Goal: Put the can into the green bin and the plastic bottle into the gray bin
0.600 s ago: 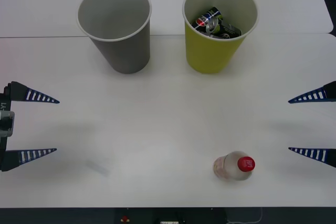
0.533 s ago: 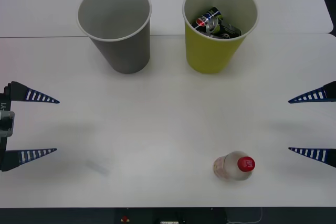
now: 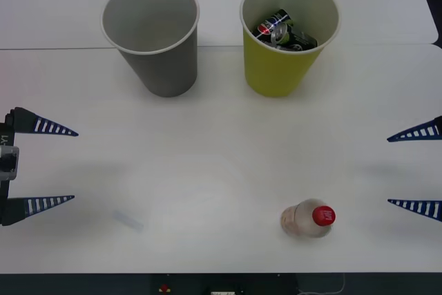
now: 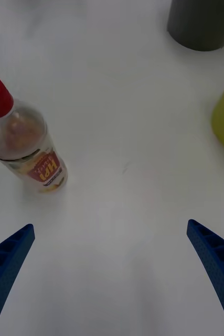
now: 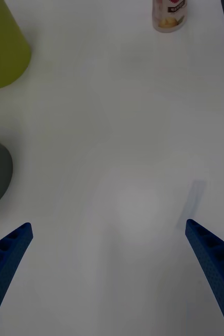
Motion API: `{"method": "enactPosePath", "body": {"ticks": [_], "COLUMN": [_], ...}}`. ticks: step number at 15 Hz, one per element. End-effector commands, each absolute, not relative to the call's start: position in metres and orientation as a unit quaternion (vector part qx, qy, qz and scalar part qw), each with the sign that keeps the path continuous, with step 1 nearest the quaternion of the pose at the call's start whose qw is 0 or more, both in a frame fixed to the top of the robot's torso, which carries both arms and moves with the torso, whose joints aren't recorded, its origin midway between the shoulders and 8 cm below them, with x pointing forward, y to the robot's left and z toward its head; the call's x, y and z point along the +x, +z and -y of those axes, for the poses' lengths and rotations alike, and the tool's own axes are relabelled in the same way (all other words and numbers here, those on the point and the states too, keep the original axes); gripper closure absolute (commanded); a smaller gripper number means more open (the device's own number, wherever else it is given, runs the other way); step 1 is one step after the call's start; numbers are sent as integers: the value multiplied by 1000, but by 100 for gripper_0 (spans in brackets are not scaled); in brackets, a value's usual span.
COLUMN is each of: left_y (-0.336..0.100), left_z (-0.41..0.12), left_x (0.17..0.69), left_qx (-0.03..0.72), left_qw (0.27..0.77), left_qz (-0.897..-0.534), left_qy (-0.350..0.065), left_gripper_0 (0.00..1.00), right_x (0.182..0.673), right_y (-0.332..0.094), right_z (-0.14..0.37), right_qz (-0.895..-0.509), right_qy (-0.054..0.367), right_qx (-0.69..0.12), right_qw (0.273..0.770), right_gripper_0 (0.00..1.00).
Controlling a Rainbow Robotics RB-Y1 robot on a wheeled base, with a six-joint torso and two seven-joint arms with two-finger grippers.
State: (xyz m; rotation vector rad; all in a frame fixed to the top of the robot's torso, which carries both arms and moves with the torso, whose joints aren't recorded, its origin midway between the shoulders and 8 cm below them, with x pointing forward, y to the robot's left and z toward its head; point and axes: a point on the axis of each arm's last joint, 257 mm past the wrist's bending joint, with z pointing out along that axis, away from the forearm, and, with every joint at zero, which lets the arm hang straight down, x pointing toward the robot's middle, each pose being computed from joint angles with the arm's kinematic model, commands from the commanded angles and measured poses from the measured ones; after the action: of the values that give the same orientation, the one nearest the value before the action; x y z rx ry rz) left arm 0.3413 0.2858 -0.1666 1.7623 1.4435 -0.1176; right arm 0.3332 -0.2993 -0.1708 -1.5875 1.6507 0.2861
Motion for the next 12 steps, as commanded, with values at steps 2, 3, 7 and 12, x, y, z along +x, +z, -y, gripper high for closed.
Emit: {"method": "enactPosePath", "body": {"ticks": [2, 3, 7, 12], "left_y": [-167, -167, -167, -167], "left_z": [-286, -286, -286, -286], "left_x": [341, 341, 341, 341], "left_qx": [702, 702, 702, 702], "left_qw": [417, 417, 417, 417], "left_qz": [-575, -575, -575, -575], "left_qy": [-47, -47, -47, -47], "left_gripper_0": [0, 0, 0, 0], "right_x": [320, 317, 311, 301], "right_y": [-178, -180, -193, -209], "right_z": [306, 306, 305, 299], "right_qz": [-658, -658, -629, -601], "right_qy": [152, 159, 186, 212], "right_qx": [-621, -620, -622, -621], "right_qw": [397, 398, 428, 457], "right_gripper_0": [0, 0, 0, 0]}}
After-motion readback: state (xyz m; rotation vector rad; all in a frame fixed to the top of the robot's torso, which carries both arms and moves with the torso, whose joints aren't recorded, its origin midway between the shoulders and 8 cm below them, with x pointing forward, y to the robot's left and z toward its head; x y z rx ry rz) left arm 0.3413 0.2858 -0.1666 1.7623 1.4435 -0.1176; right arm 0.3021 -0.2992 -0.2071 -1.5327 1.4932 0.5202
